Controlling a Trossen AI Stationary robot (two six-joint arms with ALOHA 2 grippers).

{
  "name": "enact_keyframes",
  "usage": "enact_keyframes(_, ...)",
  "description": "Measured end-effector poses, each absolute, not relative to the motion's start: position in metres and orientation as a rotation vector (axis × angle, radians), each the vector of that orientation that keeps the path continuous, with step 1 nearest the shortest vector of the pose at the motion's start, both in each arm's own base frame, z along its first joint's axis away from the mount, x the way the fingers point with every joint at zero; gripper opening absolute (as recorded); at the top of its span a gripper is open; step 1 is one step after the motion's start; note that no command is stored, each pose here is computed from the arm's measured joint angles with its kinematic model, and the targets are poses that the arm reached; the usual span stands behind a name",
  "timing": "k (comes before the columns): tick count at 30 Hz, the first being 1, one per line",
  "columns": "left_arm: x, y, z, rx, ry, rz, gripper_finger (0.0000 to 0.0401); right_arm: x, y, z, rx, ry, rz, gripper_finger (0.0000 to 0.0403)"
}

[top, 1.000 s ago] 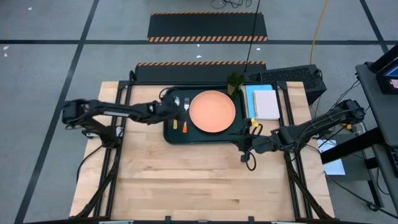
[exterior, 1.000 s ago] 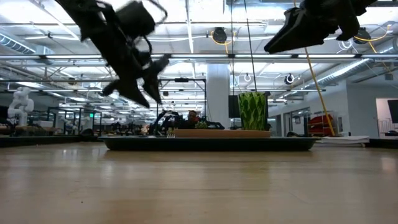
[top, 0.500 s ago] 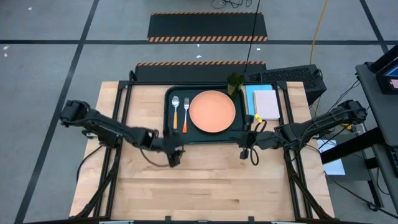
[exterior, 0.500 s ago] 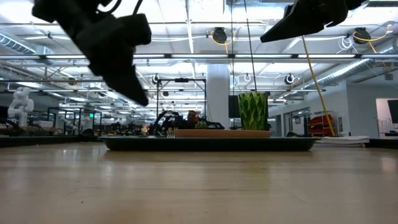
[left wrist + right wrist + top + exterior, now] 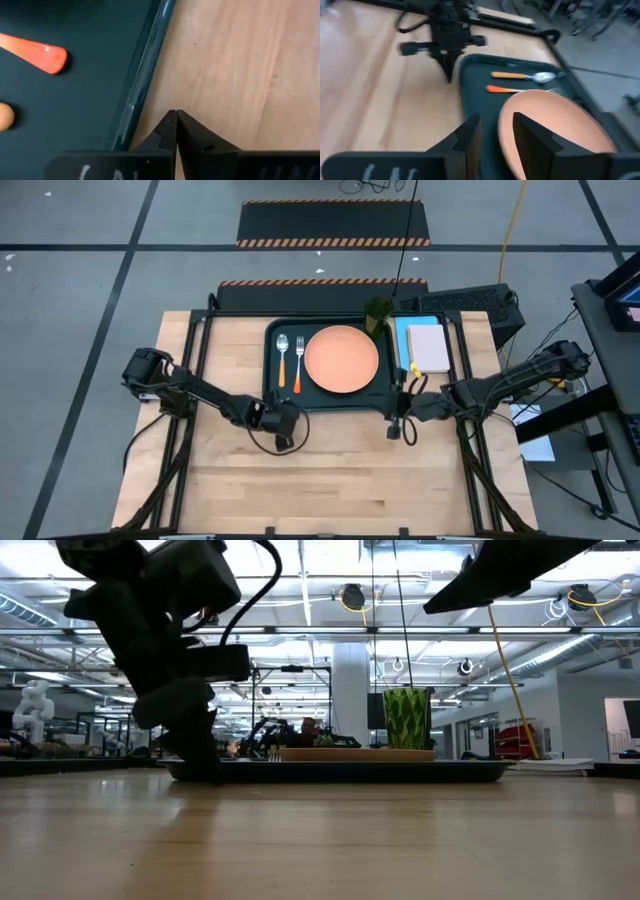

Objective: Pick and place plate/cup/fork/spoon on tray
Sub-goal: Adjust the black serving tray, then return to Home Position

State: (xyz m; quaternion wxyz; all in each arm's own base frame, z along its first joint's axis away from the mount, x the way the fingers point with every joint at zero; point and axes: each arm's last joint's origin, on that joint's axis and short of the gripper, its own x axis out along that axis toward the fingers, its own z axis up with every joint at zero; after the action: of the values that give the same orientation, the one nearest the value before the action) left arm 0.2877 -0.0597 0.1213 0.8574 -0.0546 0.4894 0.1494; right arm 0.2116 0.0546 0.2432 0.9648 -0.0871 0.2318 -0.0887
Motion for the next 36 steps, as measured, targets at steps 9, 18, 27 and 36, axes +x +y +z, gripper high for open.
enact_keyframes(9,0.289,-0.050,0.120,-0.122,1.034,0.362,0.0009,0.208,0.063,0.239,-0.082,0.467,-0.166,0.0085)
enact_keyframes(18,0.285,-0.047,0.120,-0.102,1.040,0.435,0.0019,0.206,0.070,0.239,-0.072,0.464,-0.137,0.0084)
enact_keyframes(27,0.279,-0.057,0.154,-0.148,0.944,0.306,0.0005,0.201,0.075,0.243,-0.071,0.442,-0.111,0.0065)
enact_keyframes(36,0.256,-0.056,0.225,0.070,0.703,0.167,0.0010,0.186,0.074,0.250,-0.108,0.393,-0.067,0.0005)
